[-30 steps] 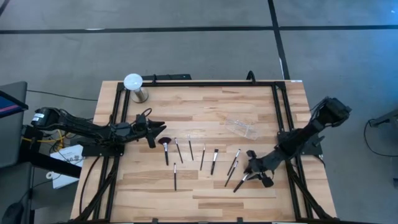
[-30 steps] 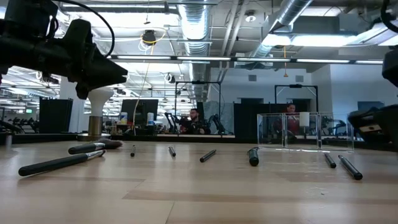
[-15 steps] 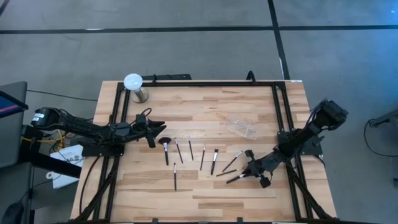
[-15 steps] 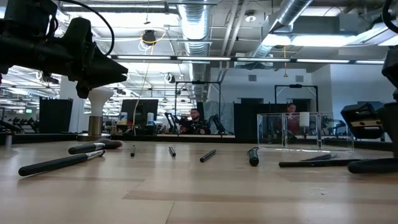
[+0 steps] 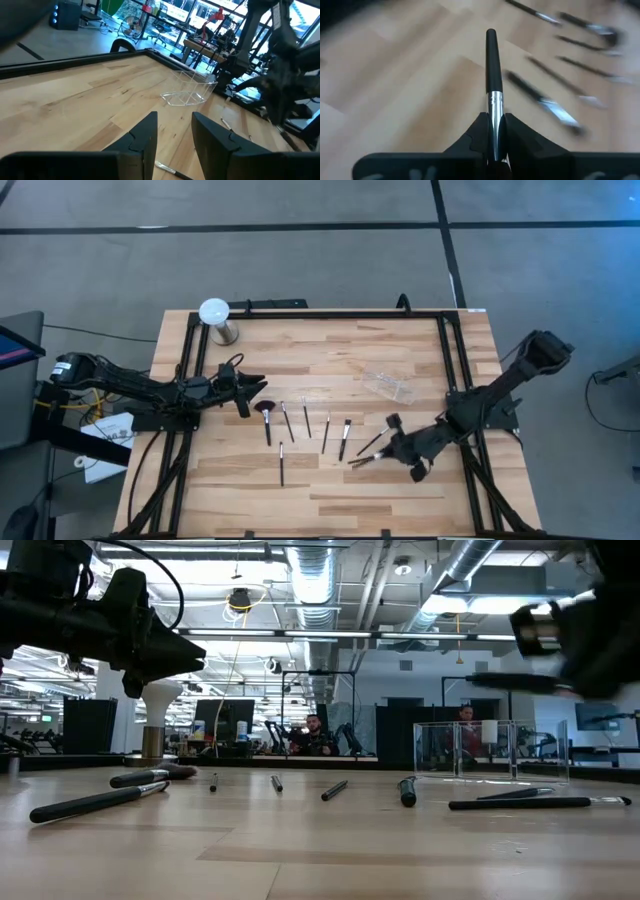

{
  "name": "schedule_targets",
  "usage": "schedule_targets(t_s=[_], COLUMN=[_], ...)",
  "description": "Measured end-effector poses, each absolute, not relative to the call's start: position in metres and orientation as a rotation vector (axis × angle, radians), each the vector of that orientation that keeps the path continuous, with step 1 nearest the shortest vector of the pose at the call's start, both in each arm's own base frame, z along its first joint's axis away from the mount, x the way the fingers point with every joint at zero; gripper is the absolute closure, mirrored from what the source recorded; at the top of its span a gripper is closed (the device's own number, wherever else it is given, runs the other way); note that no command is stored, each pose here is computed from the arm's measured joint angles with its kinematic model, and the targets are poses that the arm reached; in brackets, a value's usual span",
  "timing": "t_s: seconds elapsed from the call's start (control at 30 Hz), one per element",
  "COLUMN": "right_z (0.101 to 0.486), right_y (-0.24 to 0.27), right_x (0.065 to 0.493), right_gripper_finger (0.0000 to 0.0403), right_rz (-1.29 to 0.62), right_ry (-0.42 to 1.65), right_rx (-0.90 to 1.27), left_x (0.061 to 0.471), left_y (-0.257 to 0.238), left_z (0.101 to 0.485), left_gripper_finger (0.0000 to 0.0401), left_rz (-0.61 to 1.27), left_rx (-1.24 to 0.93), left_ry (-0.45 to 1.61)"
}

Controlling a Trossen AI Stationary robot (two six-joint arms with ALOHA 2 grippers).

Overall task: Pick & Place Makeup Supplies
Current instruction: Put the black makeup brush into the transparent organizer

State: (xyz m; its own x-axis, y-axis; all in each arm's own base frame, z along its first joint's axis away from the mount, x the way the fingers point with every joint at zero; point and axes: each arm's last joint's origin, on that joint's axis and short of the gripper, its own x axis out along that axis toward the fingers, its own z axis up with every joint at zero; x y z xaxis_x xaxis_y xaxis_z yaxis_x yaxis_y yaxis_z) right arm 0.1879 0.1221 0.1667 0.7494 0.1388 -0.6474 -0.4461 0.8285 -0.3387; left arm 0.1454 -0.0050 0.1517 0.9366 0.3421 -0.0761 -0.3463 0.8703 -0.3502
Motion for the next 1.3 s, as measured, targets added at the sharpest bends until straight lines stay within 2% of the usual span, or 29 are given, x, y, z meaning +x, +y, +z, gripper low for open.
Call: schedule_targets(t_s=[0.1, 0.2, 0.33, 0.57, 0.7, 0.9, 1.07, 1.3], right_z=[0.201, 0.220, 0.235, 0.237, 0.237, 0.234, 0.234, 0.237], right_y=[0.112, 0.095, 0.072, 0.034, 0.015, 0.001, -0.004, -0.004], right_x=[0.194, 0.193, 0.196, 0.200, 0.201, 0.199, 0.203, 0.210], right_gripper_finger=[0.0363, 0.0372, 0.0375, 0.0379, 0.0384, 0.0397, 0.0398, 0.0400], right_rz=[0.179, 0.068, 0.054, 0.041, -0.015, 0.040, 0.112, 0.062], right_ry=[0.721, 0.855, 0.982, 1.189, 1.279, 1.372, 1.323, 1.219], right_rx=[-0.714, -0.932, -1.112, -1.369, -1.364, -1.396, -1.321, -1.216], left_x=[0.145, 0.145, 0.145, 0.145, 0.145, 0.145, 0.145, 0.145], left_y=[-0.005, -0.005, -0.005, -0.005, -0.005, -0.005, -0.005, -0.005], left_z=[0.152, 0.152, 0.152, 0.152, 0.152, 0.152, 0.152, 0.152], left_gripper_finger=[0.0284, 0.0284, 0.0284, 0.0284, 0.0284, 0.0284, 0.0284, 0.0284], left_rz=[0.360, 0.360, 0.360, 0.359, 0.359, 0.359, 0.360, 0.360], left_rx=[-0.368, -0.368, -0.354, -0.334, -0.334, -0.334, -0.334, -0.334], left_ry=[0.012, 0.012, 0.015, 0.019, 0.019, 0.019, 0.019, 0.019])
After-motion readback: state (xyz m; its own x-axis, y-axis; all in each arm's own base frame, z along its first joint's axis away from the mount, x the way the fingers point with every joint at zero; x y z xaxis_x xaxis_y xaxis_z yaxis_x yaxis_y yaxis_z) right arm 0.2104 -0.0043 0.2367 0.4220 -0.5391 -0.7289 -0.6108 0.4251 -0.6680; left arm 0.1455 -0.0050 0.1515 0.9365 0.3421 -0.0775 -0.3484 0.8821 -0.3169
